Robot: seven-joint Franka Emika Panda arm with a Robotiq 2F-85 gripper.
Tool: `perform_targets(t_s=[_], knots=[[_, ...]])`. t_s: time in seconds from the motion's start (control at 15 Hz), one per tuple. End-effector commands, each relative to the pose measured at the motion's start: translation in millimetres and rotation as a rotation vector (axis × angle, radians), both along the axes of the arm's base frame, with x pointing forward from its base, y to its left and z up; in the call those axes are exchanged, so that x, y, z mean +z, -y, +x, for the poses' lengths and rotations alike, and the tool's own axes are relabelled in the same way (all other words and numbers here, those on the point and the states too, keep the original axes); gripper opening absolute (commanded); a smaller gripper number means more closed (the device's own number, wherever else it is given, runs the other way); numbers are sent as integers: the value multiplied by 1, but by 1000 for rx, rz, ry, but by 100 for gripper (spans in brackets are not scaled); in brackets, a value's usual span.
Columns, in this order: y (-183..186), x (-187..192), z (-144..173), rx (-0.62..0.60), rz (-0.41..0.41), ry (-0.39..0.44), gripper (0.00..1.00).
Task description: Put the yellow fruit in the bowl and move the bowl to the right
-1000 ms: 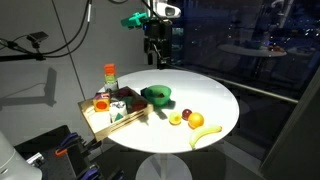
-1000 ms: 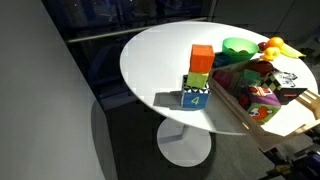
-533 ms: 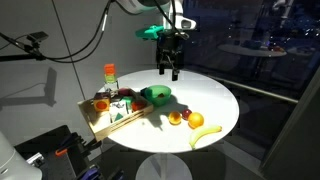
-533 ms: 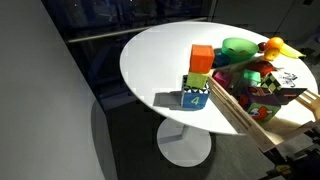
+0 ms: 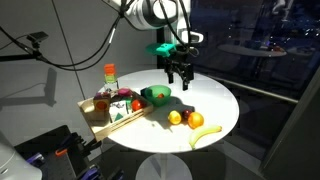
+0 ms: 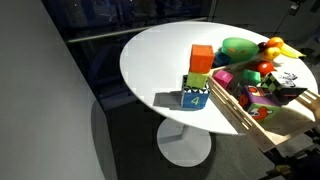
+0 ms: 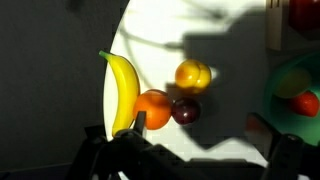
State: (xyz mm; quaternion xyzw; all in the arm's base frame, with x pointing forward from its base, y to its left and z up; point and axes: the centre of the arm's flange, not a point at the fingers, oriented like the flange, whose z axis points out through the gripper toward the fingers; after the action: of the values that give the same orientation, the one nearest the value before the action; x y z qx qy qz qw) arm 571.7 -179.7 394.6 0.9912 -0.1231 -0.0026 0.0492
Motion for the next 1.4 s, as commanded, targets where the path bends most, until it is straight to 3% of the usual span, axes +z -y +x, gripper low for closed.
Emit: perform_targets(t_s=[0.0,0.4,1.33], knots=[[1,-2,1,0,-1,1,100],[1,-3,1,0,-1,1,100],[-2,-107,14,34,8,-83,100]])
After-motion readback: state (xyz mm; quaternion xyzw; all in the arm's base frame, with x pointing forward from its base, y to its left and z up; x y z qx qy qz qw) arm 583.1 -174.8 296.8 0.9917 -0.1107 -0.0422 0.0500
